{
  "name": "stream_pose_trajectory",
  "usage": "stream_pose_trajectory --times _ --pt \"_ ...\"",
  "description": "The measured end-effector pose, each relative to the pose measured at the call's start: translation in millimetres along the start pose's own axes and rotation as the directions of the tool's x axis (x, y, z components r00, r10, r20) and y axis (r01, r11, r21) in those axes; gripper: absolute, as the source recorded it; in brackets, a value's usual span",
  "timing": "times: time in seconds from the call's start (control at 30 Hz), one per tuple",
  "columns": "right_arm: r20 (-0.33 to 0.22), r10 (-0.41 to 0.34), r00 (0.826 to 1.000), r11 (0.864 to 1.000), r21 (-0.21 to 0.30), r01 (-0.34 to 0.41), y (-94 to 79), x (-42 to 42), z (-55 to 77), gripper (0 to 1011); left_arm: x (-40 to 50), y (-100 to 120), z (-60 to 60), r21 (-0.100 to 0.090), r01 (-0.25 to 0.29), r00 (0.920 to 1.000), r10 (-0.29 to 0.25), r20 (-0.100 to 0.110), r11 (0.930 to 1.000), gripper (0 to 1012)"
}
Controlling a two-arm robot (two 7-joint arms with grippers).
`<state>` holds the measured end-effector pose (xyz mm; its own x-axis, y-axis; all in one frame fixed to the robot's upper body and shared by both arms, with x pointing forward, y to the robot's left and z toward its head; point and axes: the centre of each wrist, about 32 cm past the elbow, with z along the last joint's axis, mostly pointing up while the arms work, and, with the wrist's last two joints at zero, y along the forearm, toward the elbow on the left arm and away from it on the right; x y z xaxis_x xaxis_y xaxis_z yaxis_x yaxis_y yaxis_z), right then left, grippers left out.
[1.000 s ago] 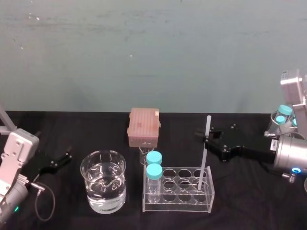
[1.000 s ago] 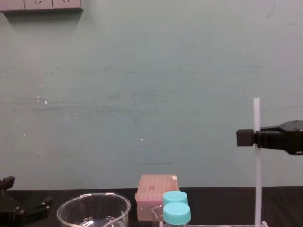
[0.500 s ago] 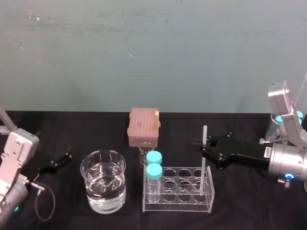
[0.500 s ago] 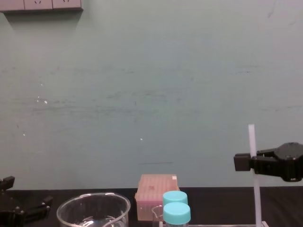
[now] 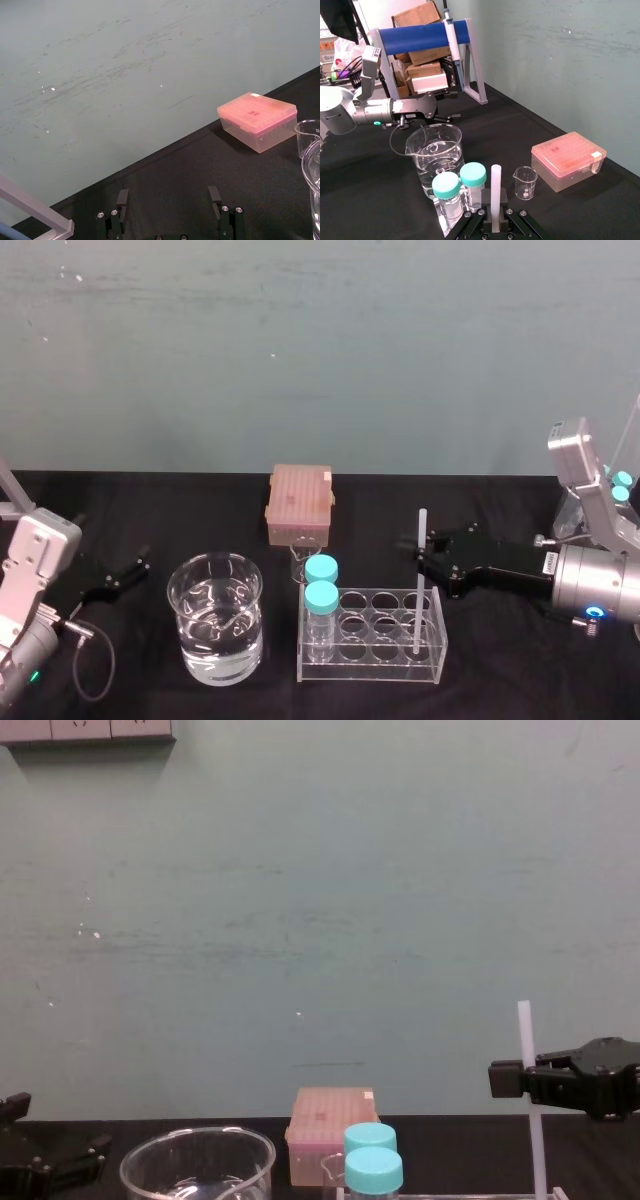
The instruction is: Pick up the stirring rod with one hand, then place it down.
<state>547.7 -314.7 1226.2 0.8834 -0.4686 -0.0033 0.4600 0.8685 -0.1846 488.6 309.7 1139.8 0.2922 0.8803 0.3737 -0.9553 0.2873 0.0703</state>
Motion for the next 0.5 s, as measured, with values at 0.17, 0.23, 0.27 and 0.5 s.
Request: stream_pose_trajectory --times 0.17,0.23,0.27,0.5 --pt "-0.004 0.001 1.000 1.000 -0.005 -0.001 0.6 0.4 -0.3 67 0.0 0.0 0.0 0.000 0.000 1.0000 0.000 0.000 1.0000 1005" --pt "-0.010 0.001 1.000 1.000 -0.013 -0.001 1.0 0.4 -0.5 67 0.0 0.0 0.0 0.000 0.000 1.0000 0.000 0.000 1.0000 1005" --pt "-0.015 -0.001 1.000 1.000 -0.019 0.000 1.1 0.4 -0.8 68 0.0 0.0 0.0 0.000 0.000 1.0000 0.000 0.000 1.0000 1005" --pt "-0.023 -0.007 1.000 0.999 -0.036 0.006 1.5 0.7 -1.2 67 0.0 0.0 0.0 0.000 0.000 1.0000 0.000 0.000 1.0000 1005"
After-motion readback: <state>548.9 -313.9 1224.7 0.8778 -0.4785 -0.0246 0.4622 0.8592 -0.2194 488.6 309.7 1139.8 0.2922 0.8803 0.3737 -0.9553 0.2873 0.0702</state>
